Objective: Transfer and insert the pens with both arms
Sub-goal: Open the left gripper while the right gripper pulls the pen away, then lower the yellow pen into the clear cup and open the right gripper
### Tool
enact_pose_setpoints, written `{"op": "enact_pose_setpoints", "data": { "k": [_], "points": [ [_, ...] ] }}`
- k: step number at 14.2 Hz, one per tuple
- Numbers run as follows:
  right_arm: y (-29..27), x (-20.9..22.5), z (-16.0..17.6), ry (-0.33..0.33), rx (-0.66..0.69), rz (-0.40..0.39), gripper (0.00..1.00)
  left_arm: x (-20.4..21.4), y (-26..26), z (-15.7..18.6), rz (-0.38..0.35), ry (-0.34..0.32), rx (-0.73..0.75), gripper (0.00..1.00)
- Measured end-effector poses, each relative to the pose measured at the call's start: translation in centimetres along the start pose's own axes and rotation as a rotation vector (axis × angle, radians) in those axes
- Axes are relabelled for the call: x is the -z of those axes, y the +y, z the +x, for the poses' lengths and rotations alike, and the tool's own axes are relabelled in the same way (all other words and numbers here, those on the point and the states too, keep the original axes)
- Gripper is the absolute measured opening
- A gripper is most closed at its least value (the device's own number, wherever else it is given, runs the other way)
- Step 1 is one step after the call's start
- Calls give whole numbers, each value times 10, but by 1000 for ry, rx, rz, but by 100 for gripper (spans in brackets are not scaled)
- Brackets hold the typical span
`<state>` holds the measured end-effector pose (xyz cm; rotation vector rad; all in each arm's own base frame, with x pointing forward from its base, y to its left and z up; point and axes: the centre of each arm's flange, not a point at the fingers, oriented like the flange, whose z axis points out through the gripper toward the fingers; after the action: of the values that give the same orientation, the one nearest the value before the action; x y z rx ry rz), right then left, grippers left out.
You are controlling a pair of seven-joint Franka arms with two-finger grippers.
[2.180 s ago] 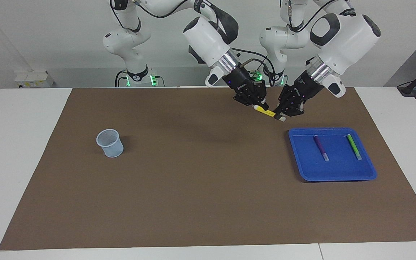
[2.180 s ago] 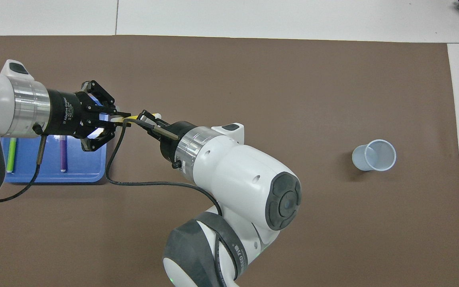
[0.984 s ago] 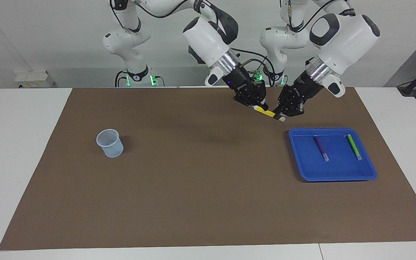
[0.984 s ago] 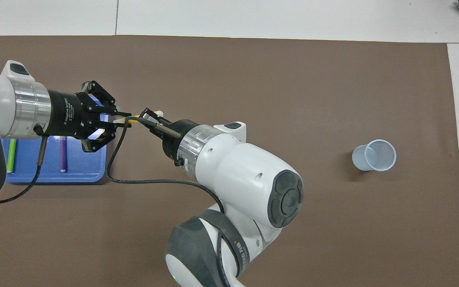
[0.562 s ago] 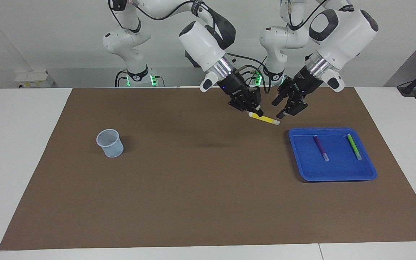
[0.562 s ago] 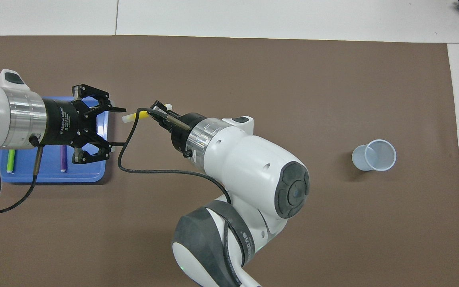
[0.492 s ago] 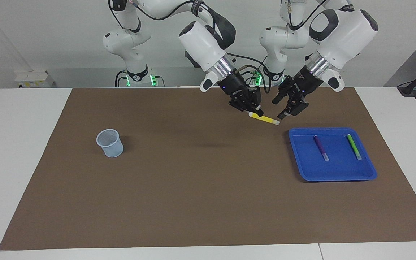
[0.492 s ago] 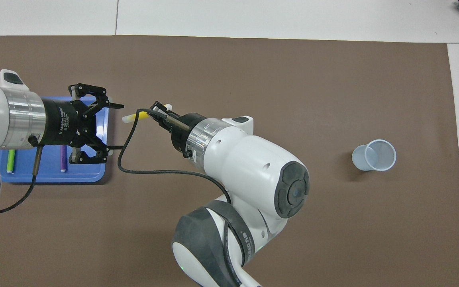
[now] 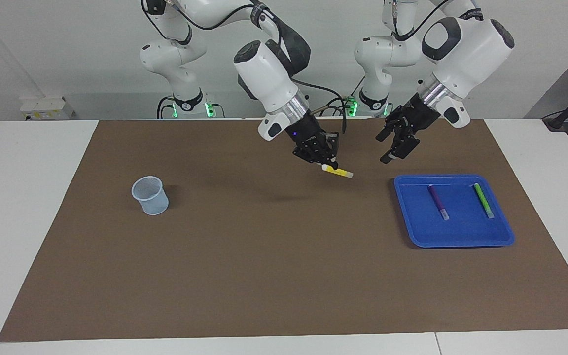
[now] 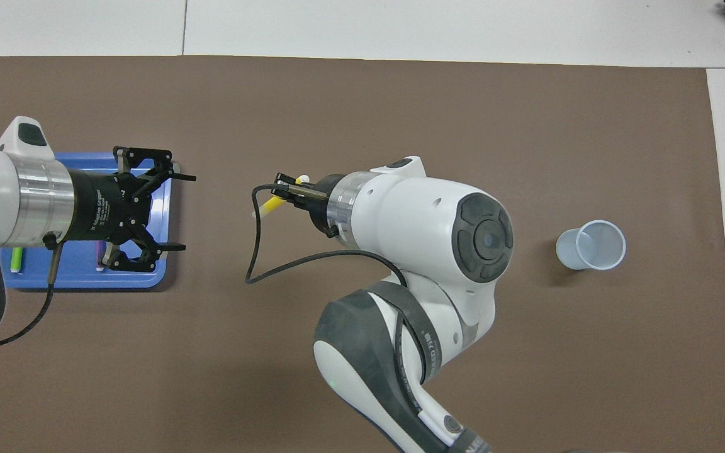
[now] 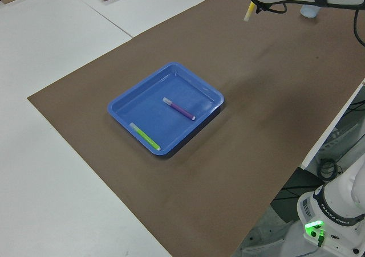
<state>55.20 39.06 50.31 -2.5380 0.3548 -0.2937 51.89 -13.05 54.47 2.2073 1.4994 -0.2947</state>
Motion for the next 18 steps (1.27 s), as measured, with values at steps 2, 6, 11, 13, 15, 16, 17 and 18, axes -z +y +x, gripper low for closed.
{"op": "enact_pose_setpoints", "data": {
  "k": [2, 6, 11, 13, 15, 16, 17, 18],
  "points": [
    [21, 16, 17, -14, 86, -115, 19, 0, -14, 15, 7, 5, -120, 100],
    [81, 85, 66, -84, 257, -265, 19, 12, -34, 55, 17, 40, -366, 100],
    [133, 151, 90, -131, 561, -528, 19, 4, -52, 96, 165, 107, -757, 100],
    [157, 159, 103, -166, 662, -606, 19, -7, -56, 115, 239, 113, -876, 100],
    [198, 165, 118, -210, 705, -637, 19, -20, -58, 141, 289, 114, -952, 100],
    [220, 167, 125, -216, 715, -640, 19, -26, -59, 156, 304, 118, -972, 100],
    [242, 166, 128, -215, 725, -641, 19, -31, -61, 171, 318, 125, -990, 100],
    [259, 163, 127, -213, 733, -641, 19, -35, -62, 184, 329, 133, -1003, 100]
  ]
}}
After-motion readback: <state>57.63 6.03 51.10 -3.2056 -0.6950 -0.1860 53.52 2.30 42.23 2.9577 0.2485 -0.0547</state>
